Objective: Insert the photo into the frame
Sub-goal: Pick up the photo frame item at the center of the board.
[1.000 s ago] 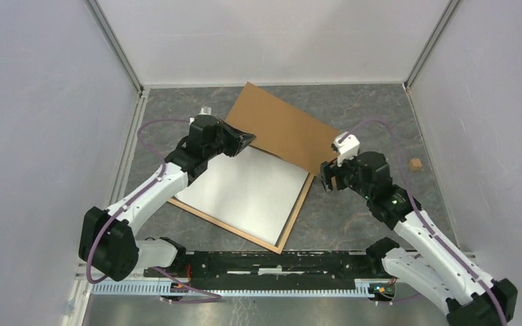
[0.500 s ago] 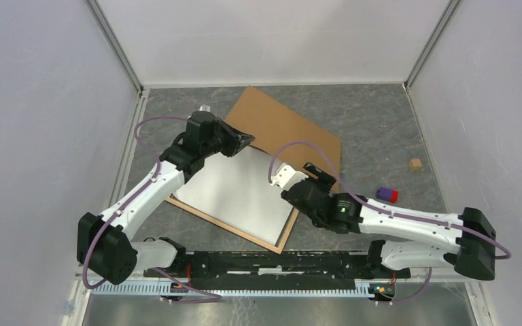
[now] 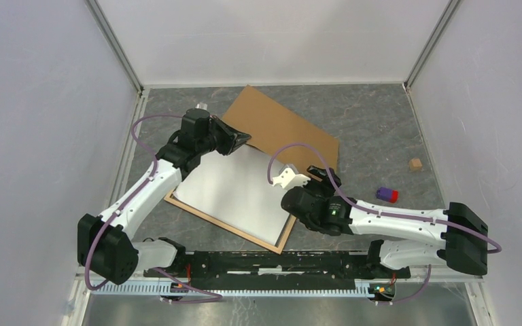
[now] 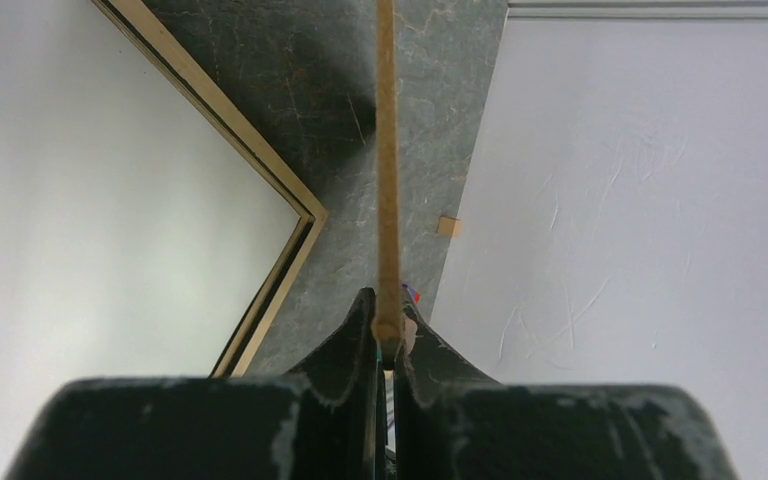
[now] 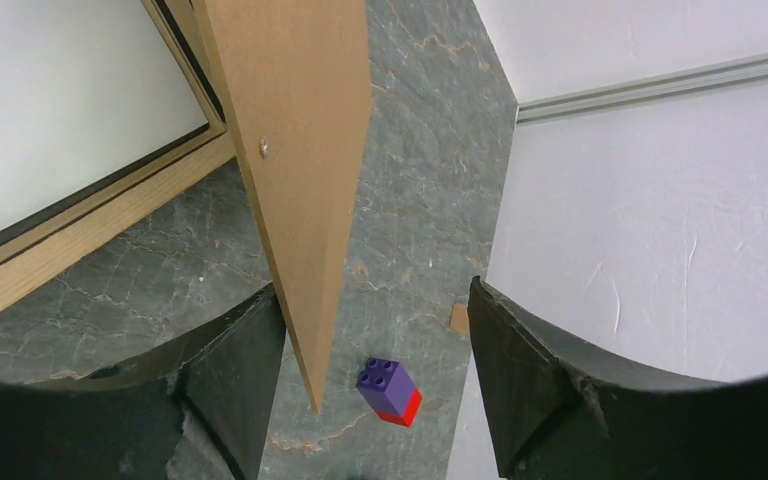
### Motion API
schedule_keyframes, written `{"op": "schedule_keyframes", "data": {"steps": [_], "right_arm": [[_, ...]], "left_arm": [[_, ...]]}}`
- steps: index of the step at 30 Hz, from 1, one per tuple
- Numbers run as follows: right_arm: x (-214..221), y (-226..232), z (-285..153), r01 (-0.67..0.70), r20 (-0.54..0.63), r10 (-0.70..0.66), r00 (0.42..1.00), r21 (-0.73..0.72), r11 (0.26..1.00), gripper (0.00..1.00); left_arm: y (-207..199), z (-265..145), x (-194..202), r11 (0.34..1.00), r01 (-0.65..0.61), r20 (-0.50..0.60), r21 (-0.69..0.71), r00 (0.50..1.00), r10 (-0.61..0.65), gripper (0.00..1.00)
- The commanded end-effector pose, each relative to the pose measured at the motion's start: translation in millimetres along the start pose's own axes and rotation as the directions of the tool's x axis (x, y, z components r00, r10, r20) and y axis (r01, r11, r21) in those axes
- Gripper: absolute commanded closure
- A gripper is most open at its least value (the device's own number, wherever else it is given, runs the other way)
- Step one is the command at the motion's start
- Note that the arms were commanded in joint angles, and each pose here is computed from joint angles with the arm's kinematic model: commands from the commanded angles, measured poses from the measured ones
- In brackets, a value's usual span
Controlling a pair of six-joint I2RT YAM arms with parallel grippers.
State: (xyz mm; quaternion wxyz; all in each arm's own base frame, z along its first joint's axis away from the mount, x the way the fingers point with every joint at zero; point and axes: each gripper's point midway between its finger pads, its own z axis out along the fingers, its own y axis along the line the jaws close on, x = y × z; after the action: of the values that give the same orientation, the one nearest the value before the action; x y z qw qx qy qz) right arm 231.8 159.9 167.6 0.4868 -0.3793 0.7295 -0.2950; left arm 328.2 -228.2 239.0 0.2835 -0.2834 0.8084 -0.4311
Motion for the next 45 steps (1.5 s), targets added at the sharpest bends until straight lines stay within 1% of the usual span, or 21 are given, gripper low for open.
{"op": "schedule_keyframes", "data": {"steps": [1, 2, 6, 12, 17, 20, 25, 27, 28, 29, 30, 34, 35, 37, 38, 40, 41, 43, 45], "right_arm": [[-8.2, -2.9, 2.6, -0.054, 0.026, 0.052, 0.998, 0.059, 0.997, 0.29], [-9.0, -2.6, 2.9, -0.055, 0.026, 0.053, 0.998, 0.065, 0.996, 0.29], [-11.6, 0.3, 5.0, -0.057, 0.026, 0.055, 0.998, 0.072, 0.996, 0.39], [-4.7, -0.3, 13.7, -0.083, 0.002, 0.083, 0.997, 0.092, 0.992, 0.44], [-9.2, 7.9, 23.0, -0.120, 0.000, 0.120, 0.993, 0.018, 0.993, 0.45], [-11.8, 10.7, 26.4, -0.128, -0.008, 0.128, 0.992, -0.001, 0.992, 0.53], [-16.7, 5.3, 27.5, -0.133, -0.009, 0.133, 0.991, 0.009, 0.991, 0.69], [-19.9, 0.3, 26.1, -0.140, -0.006, 0.141, 0.990, 0.016, 0.990, 0.80], [-21.8, -3.4, 25.4, -0.144, -0.004, 0.144, 0.990, 0.022, 0.989, 0.87], [-22.7, -8.2, 24.3, -0.148, -0.003, 0.148, 0.989, 0.033, 0.988, 0.94], [-23.6, -13.4, 23.3, -0.153, -0.003, 0.154, 0.988, 0.046, 0.987, 1.00], [-28.0, -33.8, 19.8, -0.186, 0.004, 0.186, 0.983, 0.055, 0.981, 1.00], [-28.9, -39.4, 18.7, -0.196, 0.010, 0.196, 0.981, 0.053, 0.979, 1.00], [-30.8, -49.4, 17.0, -0.215, 0.023, 0.215, 0.976, 0.046, 0.975, 1.00], [-30.8, -54.4, 17.0, -0.226, 0.027, 0.225, 0.974, 0.043, 0.973, 1.00], [-31.4, -64.7, 18.3, -0.259, 0.031, 0.258, 0.966, 0.025, 0.966, 1.00], [-30.7, -69.6, 20.1, -0.278, 0.029, 0.277, 0.960, 0.013, 0.961, 1.00], [-28.7, -77.8, 25.5, -0.311, 0.011, 0.311, 0.950, -0.016, 0.950, 1.00], [-23.6, -88.6, 32.0, -0.343, -0.025, 0.342, 0.939, -0.019, 0.939, 1.00]], "left_arm": [[-46.2, -15.1, -6.5, 0.986, -0.078, 0.005, 0.149, 0.997, 0.078, 0.98], [-45.9, -14.5, -6.5, 0.986, -0.079, 0.002, 0.147, 0.997, 0.079, 0.98], [-45.7, -15.0, -6.8, 0.986, -0.079, -0.005, 0.147, 0.997, 0.080, 0.98], [-48.4, -16.1, -6.0, 0.984, -0.074, -0.026, 0.160, 0.997, 0.079, 0.98], [-50.1, -15.4, -7.9, 0.982, -0.088, -0.037, 0.168, 0.995, 0.095, 0.98], [-48.9, -12.5, -7.1, 0.980, -0.078, -0.066, 0.183, 0.994, 0.091, 0.98], [-51.5, -9.5, -3.4, 0.976, -0.086, -0.107, 0.198, 0.988, 0.109, 0.98], [-54.5, -9.5, -3.0, 0.973, -0.102, -0.118, 0.209, 0.985, 0.129, 0.98], [-56.3, -10.1, -3.8, 0.970, -0.117, -0.117, 0.214, 0.983, 0.144, 0.97], [-56.7, -10.1, -4.6, 0.967, -0.135, -0.115, 0.215, 0.980, 0.162, 0.92], [-59.3, -11.8, -5.6, 0.962, -0.157, -0.112, 0.223, 0.976, 0.185, 0.83], [-70.1, -22.0, -11.1, 0.937, -0.234, -0.092, 0.259, 0.960, 0.265, 0.54], [-74.0, -26.6, -13.6, 0.926, -0.267, -0.077, 0.265, 0.952, 0.296, 0.43], [-81.8, -38.9, -21.8, 0.903, -0.346, -0.023, 0.254, 0.931, 0.363, 0.26], [-87.1, -47.0, -28.2, 0.886, -0.395, 0.021, 0.241, 0.915, 0.402, 0.18], [-94.8, -66.0, -41.3, 0.859, -0.471, 0.112, 0.200, 0.882, 0.457, 0.09], [-101.0, -79.2, -47.6, 0.840, -0.511, 0.165, 0.183, 0.858, 0.486, 0.06], [-106.0, -101.4, -63.5, 0.814, -0.569, 0.268, 0.116, 0.807, 0.526, 0.03], [-105.5, -121.1, -78.5, 0.799, -0.600, 0.364, 0.046, 0.755, 0.546, 0.00]]}}
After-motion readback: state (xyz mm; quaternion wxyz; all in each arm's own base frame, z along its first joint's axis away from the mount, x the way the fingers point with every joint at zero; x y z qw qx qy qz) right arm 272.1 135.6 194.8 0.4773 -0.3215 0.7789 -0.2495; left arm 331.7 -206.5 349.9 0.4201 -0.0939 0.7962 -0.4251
